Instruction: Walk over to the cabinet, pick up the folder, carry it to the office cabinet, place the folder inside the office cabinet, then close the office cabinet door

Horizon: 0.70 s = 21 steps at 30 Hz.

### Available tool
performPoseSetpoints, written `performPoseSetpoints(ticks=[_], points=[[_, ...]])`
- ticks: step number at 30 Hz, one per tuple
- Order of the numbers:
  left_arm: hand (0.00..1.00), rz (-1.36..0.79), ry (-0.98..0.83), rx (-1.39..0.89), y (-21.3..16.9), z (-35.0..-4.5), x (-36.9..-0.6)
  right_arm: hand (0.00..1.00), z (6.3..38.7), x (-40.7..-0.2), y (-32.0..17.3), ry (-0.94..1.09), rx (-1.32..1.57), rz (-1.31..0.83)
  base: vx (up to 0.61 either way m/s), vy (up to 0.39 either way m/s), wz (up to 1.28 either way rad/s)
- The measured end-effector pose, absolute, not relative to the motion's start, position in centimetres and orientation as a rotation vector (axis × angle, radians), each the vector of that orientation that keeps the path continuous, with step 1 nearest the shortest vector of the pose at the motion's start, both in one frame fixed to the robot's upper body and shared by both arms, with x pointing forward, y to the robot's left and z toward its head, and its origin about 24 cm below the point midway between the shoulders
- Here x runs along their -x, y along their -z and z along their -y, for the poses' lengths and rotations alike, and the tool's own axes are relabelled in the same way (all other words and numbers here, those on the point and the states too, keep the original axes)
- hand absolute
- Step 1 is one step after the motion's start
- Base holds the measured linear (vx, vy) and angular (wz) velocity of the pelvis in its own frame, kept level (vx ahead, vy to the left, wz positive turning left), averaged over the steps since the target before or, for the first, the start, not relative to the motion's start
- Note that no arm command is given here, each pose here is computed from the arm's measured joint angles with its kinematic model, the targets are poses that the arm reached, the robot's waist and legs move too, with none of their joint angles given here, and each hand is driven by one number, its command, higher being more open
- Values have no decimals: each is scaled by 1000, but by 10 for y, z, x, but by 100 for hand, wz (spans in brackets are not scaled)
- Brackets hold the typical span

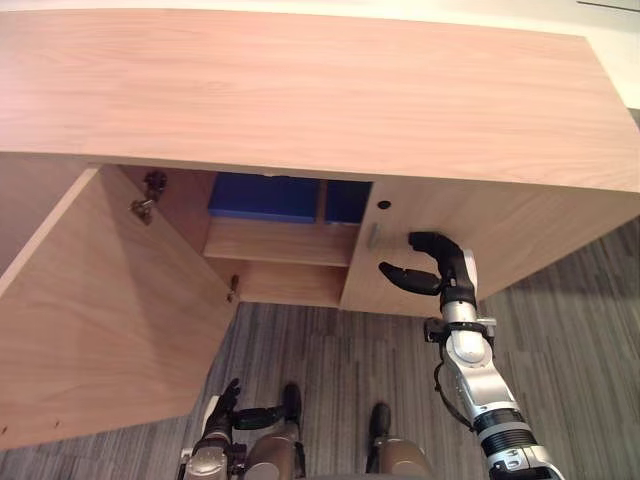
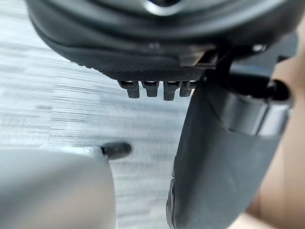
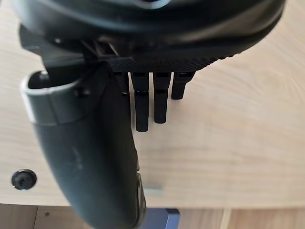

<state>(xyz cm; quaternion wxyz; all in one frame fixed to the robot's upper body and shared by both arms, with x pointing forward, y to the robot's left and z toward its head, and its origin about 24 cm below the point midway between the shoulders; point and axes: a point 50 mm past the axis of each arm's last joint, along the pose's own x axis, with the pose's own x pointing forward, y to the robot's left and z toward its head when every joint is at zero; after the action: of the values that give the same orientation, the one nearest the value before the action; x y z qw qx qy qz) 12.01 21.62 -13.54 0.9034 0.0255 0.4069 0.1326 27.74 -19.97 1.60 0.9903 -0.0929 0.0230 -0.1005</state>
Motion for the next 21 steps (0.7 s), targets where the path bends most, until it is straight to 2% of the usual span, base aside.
performPoseSetpoints(ticks=[2,6,9,12,16,21], points=[[100,-843,-337,0,136,-220,-112,100,202,-274,-8,193,195,-81,-69,-8,53],[100,-812,-532,142,133,-240,-102,100,208,-253,37,153,212,-294,0,-45,97],[100,-733,-694,195,122,-265,-100,100,201,-234,70,136,186,-468,75,-43,115],[100,-609,-778,172,99,-294,-108,100,193,-228,80,125,159,-519,121,-29,92],[100,-428,-767,99,63,-316,-130,100,194,-230,79,129,159,-513,65,-10,52],[100,-122,-697,-56,-9,-347,-176,100,192,-234,76,121,157,-500,-61,-16,1]])
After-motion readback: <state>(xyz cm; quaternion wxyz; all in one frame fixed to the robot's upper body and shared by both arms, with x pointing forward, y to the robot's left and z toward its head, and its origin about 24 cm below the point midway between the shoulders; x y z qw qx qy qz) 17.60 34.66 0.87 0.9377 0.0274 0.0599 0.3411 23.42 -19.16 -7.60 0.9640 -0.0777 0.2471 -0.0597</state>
